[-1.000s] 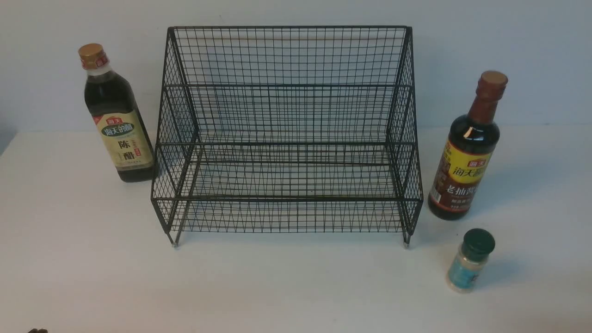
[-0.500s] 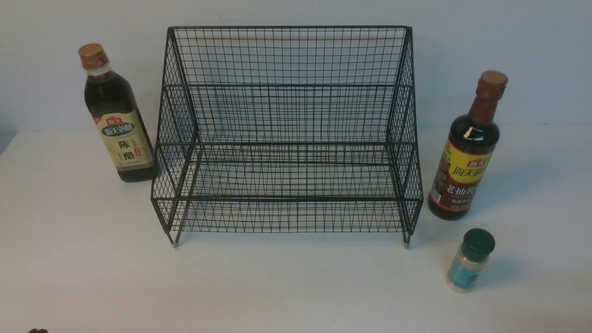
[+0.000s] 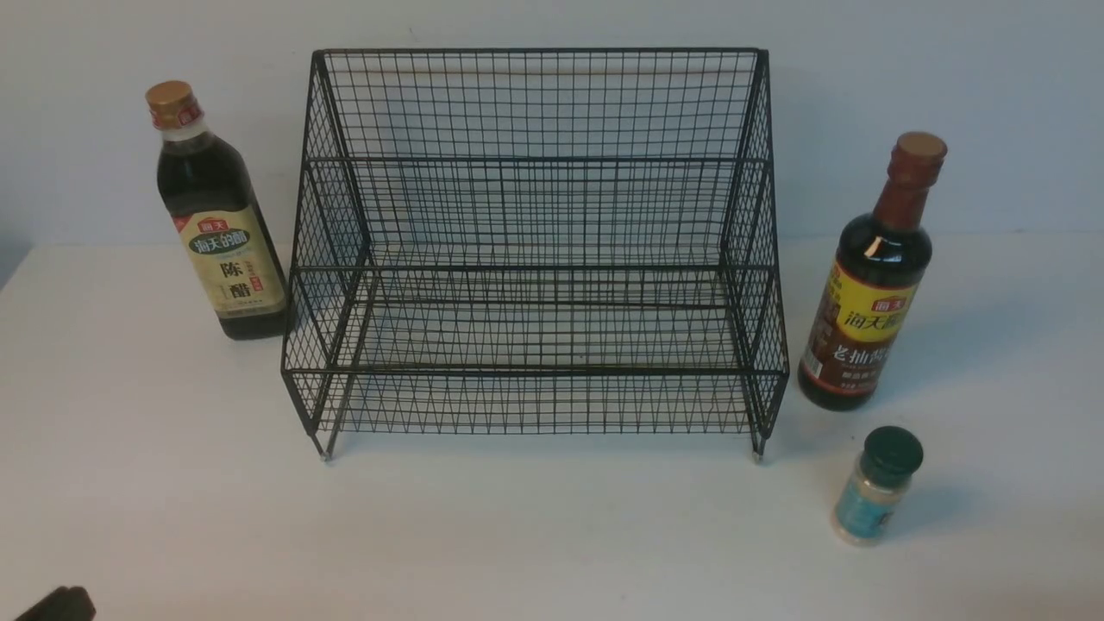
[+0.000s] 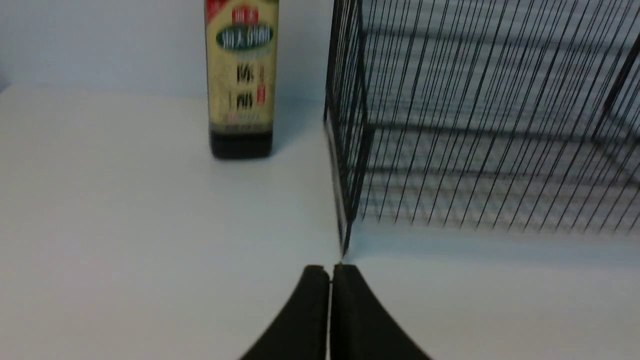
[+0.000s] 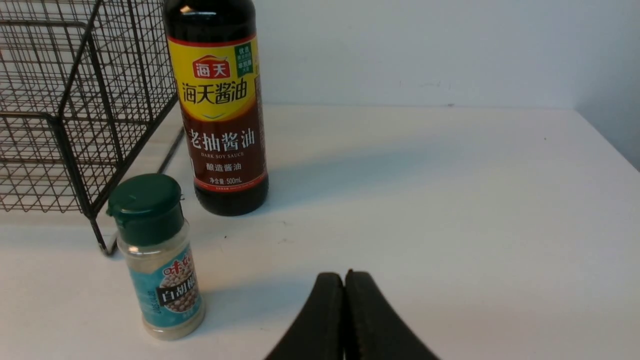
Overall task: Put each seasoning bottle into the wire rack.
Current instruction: Use the left arm to grab the condiment bottle closest to it
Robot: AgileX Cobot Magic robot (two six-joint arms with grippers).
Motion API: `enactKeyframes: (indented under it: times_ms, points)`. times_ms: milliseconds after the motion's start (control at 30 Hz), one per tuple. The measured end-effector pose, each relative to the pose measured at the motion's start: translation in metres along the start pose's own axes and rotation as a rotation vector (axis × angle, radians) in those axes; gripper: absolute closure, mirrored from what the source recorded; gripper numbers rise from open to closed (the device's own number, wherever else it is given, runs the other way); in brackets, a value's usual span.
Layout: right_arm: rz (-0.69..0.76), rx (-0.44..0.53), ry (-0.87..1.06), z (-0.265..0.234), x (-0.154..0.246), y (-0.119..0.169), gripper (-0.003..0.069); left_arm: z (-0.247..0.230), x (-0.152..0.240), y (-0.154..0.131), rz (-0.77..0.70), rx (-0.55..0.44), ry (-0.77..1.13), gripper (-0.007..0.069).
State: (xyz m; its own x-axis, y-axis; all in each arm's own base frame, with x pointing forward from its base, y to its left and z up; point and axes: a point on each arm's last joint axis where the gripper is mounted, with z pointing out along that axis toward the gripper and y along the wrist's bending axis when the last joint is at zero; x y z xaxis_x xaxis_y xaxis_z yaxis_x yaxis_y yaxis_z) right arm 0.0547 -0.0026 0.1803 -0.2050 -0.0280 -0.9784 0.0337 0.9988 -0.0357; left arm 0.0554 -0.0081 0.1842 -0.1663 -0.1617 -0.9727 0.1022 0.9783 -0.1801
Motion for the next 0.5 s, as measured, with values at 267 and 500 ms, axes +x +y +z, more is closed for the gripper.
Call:
enactKeyframes:
  times_ms: [267,500]
  points:
    - [0.0,0.0,0.0,0.0,0.0,0.0,0.0672,-0.015,-0.055,-0.002,-0.044,0.032,-0.626,0.063]
    - [0.001,0.0,0.0,0.0,0.0,0.0,0.0672,0.017,-0.099,-0.005,0.022,-0.054,-0.563,0.063]
